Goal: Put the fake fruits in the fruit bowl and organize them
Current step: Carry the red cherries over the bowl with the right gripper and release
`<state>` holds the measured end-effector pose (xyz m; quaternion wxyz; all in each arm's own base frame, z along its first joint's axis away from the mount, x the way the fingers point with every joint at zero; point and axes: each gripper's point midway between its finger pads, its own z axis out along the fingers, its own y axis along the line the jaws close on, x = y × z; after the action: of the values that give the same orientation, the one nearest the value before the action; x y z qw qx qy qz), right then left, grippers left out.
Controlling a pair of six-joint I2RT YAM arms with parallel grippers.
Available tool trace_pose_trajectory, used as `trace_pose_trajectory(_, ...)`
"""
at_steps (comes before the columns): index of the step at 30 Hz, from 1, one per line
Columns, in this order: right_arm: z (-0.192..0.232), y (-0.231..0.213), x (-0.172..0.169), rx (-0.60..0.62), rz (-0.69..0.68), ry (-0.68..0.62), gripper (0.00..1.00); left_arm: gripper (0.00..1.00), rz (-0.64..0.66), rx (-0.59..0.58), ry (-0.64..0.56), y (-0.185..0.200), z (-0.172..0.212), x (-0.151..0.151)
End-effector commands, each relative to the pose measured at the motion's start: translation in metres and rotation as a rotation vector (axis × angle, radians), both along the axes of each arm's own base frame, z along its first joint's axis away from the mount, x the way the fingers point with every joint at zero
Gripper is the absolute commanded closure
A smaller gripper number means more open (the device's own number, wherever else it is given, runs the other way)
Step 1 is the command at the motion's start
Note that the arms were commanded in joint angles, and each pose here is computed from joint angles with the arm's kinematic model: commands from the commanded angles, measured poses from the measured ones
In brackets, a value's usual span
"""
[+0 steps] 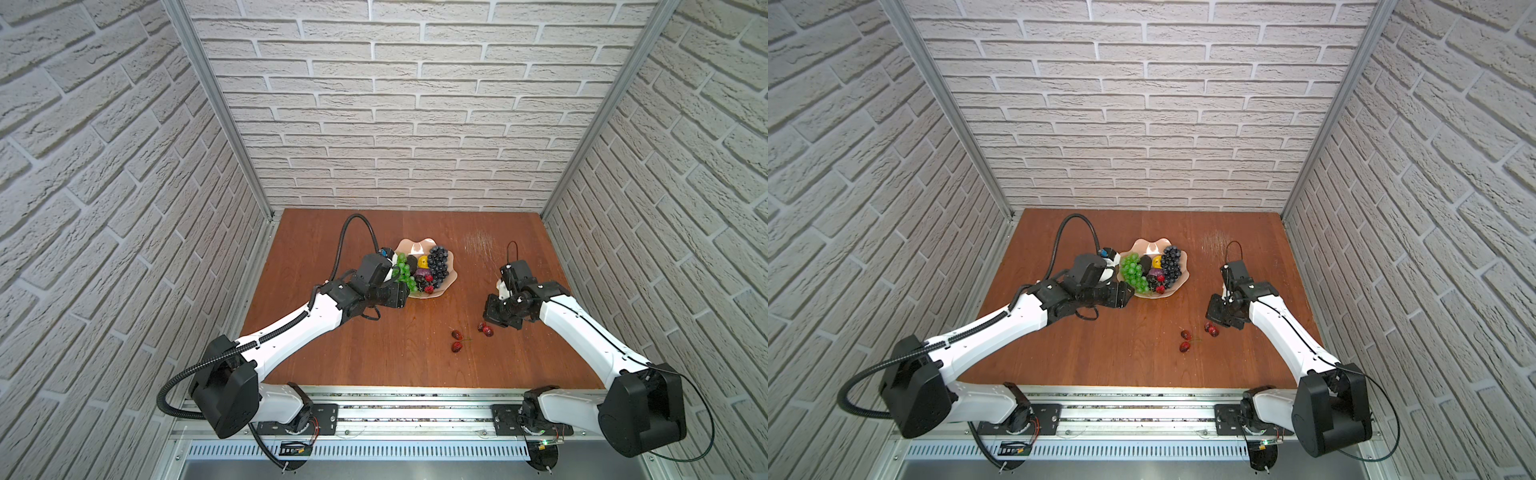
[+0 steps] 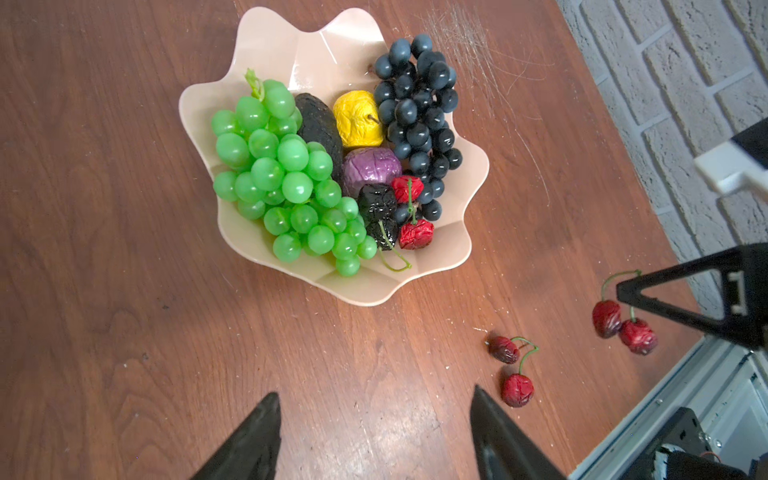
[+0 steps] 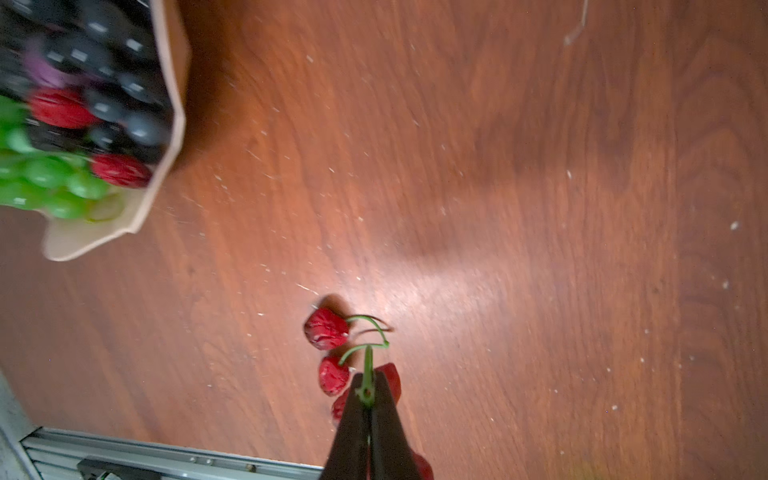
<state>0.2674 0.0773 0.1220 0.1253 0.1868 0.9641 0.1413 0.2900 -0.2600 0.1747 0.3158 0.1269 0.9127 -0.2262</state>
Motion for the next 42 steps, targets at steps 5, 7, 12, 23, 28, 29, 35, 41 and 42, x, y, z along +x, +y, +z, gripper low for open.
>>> trace_pose_trajectory(5,0.036,0.062,0.076,0.084,0.153,-0.157,0.95,0.28,0.101,0.021,-0.017,0.020,0.010,0.011)
trace_pose_trajectory(7,0.039,0.080,0.095,0.110,0.173,-0.187,0.95,0.28,0.116,0.024,-0.022,0.024,0.012,0.012)
trace_pose_trajectory(12,0.028,0.114,0.130,0.139,0.210,-0.210,0.95,0.28,0.137,0.028,-0.023,0.029,0.015,0.013)
trace_pose_trajectory(23,-0.007,0.134,0.175,0.120,0.235,-0.197,0.95,0.28,0.156,0.036,-0.022,0.034,0.016,0.011)
trace_pose_trajectory(28,-0.025,0.134,0.171,0.120,0.230,-0.165,0.95,0.28,0.159,0.045,-0.022,0.036,0.015,0.012)
trace_pose_trajectory(29,-0.028,0.134,0.170,0.119,0.230,-0.157,0.95,0.28,0.157,0.046,-0.022,0.035,0.015,0.012)
trace_pose_trajectory(35,-0.020,0.127,0.166,0.090,0.231,-0.183,0.88,0.28,0.156,0.047,-0.016,0.033,0.014,0.014)
trace_pose_trajectory(41,0.010,0.119,0.162,0.054,0.249,-0.254,0.75,0.27,0.151,0.026,0.002,0.030,0.011,0.012)
trace_pose_trajectory(42,0.017,0.119,0.162,0.052,0.254,-0.269,0.72,0.26,0.145,0.024,0.010,0.029,0.010,0.011)
